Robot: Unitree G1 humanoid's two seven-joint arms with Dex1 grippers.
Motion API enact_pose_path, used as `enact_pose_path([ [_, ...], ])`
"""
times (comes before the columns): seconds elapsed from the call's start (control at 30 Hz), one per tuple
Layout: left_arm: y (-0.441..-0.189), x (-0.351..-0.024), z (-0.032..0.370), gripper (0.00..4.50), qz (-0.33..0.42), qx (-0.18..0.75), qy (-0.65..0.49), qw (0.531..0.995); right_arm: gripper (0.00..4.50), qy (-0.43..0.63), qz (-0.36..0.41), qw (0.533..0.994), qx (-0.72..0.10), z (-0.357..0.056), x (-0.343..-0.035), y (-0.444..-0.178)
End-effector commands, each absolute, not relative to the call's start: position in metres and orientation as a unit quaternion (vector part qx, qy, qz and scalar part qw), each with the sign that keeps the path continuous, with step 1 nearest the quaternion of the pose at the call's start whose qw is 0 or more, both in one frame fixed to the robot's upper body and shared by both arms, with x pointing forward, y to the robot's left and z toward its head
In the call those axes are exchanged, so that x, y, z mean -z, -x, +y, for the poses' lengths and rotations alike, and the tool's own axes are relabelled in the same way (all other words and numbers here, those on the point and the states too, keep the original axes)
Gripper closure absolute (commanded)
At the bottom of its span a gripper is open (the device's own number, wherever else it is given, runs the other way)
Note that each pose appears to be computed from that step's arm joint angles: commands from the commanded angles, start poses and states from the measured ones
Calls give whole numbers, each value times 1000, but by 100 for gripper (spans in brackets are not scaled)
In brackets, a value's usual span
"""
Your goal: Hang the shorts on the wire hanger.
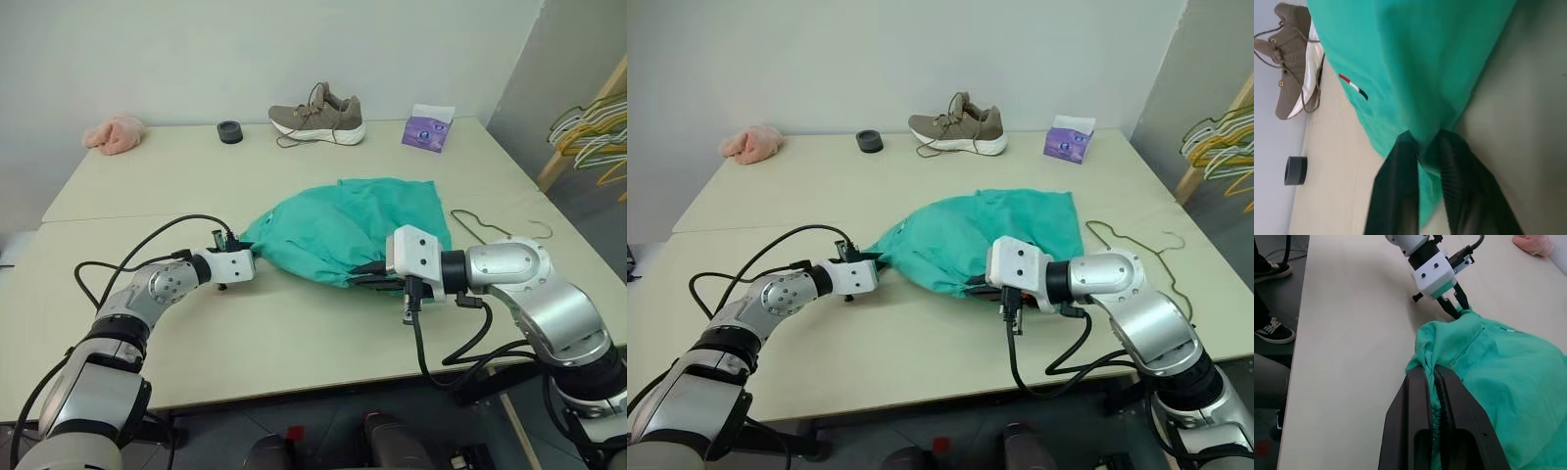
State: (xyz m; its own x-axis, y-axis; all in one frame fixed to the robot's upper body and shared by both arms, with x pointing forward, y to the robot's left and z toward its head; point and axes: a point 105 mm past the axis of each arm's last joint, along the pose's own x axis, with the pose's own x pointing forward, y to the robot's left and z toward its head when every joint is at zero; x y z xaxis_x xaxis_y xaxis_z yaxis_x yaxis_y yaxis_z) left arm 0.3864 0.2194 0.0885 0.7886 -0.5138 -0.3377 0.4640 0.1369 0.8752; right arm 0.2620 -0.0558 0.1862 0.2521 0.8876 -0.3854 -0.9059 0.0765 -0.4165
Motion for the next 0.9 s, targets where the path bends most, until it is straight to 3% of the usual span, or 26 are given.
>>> enact_pose_path([
  [0.03,-386,-100,215,449,-46,332,-586,738,450,298,3,728,-618,-60,-196,-256],
  [0.33,-377,-139,213,449,-125,321,-592,728,450,270,41,697,-663,-72,-191,-237],
  [0.37,-374,-141,214,449,-123,327,-592,727,450,269,49,695,-665,-75,-190,-235],
  [0.47,-349,-123,221,449,-16,416,-513,751,450,283,103,700,-648,-107,-183,-250],
  [0.5,-338,-117,219,449,26,451,-461,764,450,291,115,705,-636,-117,-182,-260],
  [0.57,-316,-111,206,449,90,528,-405,741,450,328,135,731,-582,-148,-185,-304],
  [0.63,-314,-118,190,449,99,557,-365,739,450,353,138,754,-536,-168,-195,-344],
  [0.77,-350,-157,160,449,44,534,-317,782,450,427,99,772,-460,-168,-230,-408],
  [0.9,-405,-215,147,449,-49,426,-298,853,450,561,9,752,-347,-137,-277,-450],
])
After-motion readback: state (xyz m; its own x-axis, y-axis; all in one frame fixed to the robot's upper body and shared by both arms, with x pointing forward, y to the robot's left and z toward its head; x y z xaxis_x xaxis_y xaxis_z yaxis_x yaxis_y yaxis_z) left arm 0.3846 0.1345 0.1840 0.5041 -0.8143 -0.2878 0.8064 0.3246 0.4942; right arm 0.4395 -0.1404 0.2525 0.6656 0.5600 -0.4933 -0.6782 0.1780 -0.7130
